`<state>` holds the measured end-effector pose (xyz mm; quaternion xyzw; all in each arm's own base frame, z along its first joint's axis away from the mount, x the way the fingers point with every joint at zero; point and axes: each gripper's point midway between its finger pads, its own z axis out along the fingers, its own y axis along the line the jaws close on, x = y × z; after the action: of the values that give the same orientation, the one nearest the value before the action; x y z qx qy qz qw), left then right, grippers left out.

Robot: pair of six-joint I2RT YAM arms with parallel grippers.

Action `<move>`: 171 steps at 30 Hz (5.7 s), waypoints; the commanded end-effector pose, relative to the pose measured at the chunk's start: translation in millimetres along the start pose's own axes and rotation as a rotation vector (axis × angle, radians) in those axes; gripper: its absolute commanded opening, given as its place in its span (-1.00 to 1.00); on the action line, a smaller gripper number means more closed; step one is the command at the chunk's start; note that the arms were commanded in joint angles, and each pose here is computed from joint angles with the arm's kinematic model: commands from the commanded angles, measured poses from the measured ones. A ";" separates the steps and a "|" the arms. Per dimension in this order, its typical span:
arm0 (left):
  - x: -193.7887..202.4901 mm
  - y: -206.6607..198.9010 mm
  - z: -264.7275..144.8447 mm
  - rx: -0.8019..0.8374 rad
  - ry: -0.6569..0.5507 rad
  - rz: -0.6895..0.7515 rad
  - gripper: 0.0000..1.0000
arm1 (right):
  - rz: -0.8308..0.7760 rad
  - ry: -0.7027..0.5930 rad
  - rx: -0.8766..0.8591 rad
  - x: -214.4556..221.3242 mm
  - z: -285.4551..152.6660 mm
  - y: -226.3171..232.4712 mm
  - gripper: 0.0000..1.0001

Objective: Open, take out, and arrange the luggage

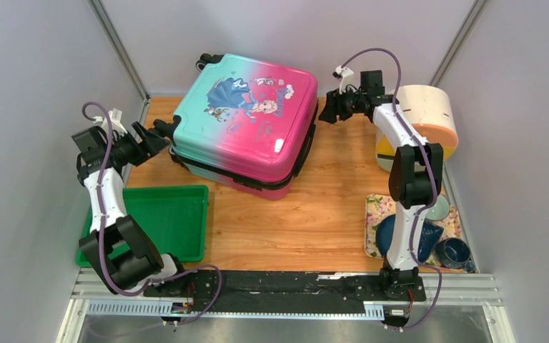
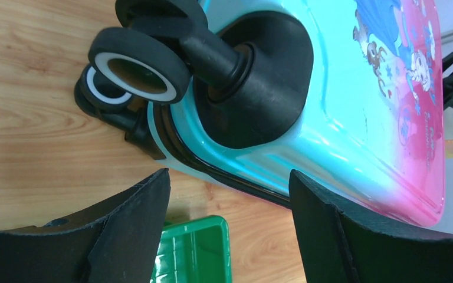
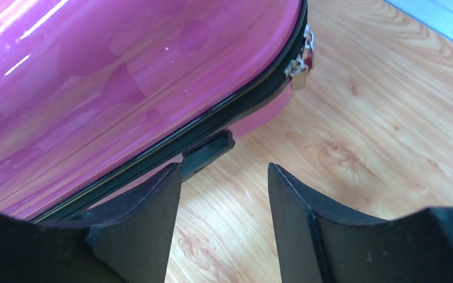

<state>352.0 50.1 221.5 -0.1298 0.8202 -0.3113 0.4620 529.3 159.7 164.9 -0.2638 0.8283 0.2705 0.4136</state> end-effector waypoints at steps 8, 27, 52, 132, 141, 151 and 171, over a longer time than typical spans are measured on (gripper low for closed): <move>-8.3 -2.4 28.2 0.026 0.011 0.090 0.61 | 0.230 0.070 -0.095 42.7 18.3 13.1 -0.07; -15.1 17.1 73.9 0.029 0.038 0.081 0.60 | 0.650 0.133 -0.283 78.1 48.2 63.0 -0.26; -28.3 32.1 56.6 0.055 0.029 0.110 0.76 | 0.718 -0.021 -0.156 52.8 -4.6 87.2 0.15; -34.8 14.0 67.2 0.205 -0.021 0.301 0.67 | -0.354 -0.149 -0.248 -9.7 -27.3 5.7 0.16; -24.5 14.8 59.9 0.190 0.004 0.365 0.67 | -0.490 -0.164 -0.201 -5.7 16.7 -11.9 0.11; -33.1 20.8 64.8 0.181 -0.006 0.395 0.68 | -0.657 -0.195 -0.179 -2.2 33.4 -28.8 0.03; -31.3 28.0 69.2 0.174 0.010 0.380 0.67 | -0.750 -0.230 -0.254 -0.6 38.4 -21.3 -0.32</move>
<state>431.2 86.9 177.1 0.0194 0.8245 -0.2404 0.5118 557.1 162.4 114.7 -0.5442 0.6251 0.2329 0.5087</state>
